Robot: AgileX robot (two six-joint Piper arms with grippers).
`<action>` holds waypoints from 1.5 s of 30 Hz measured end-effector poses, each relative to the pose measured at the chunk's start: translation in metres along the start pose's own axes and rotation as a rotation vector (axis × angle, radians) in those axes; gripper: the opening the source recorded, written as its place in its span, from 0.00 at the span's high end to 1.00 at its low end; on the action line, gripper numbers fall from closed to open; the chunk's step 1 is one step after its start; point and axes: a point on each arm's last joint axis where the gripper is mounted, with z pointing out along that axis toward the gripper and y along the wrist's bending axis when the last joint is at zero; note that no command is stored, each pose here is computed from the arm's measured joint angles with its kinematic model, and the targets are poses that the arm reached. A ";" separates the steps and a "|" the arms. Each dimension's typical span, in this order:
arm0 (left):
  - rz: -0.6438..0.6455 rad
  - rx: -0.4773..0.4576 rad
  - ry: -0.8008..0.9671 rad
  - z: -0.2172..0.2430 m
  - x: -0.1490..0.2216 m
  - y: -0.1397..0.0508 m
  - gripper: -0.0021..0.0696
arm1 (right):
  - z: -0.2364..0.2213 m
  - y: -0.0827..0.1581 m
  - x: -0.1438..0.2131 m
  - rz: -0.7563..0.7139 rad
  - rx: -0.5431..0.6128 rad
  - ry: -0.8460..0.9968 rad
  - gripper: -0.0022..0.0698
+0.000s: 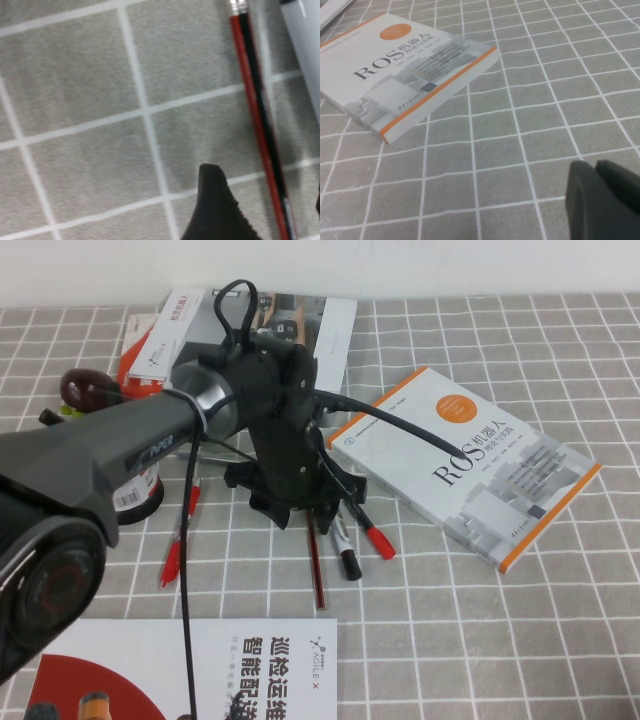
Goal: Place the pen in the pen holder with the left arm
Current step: Pick up the pen on the table
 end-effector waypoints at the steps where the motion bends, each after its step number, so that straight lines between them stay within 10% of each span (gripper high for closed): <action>1: 0.005 0.001 -0.002 0.000 0.000 -0.002 0.46 | 0.000 0.000 0.000 0.000 0.000 0.000 0.99; 25: 0.019 -0.011 0.036 0.008 0.002 -0.006 0.51 | 0.000 0.000 0.000 0.000 0.000 0.000 0.99; 36: 0.179 -0.056 0.070 0.009 0.004 -0.001 0.92 | 0.000 0.000 0.000 0.000 0.000 0.000 0.99; 45: 0.319 -0.059 0.092 0.009 0.006 -0.001 0.94 | 0.000 0.000 0.000 0.000 0.000 0.000 0.99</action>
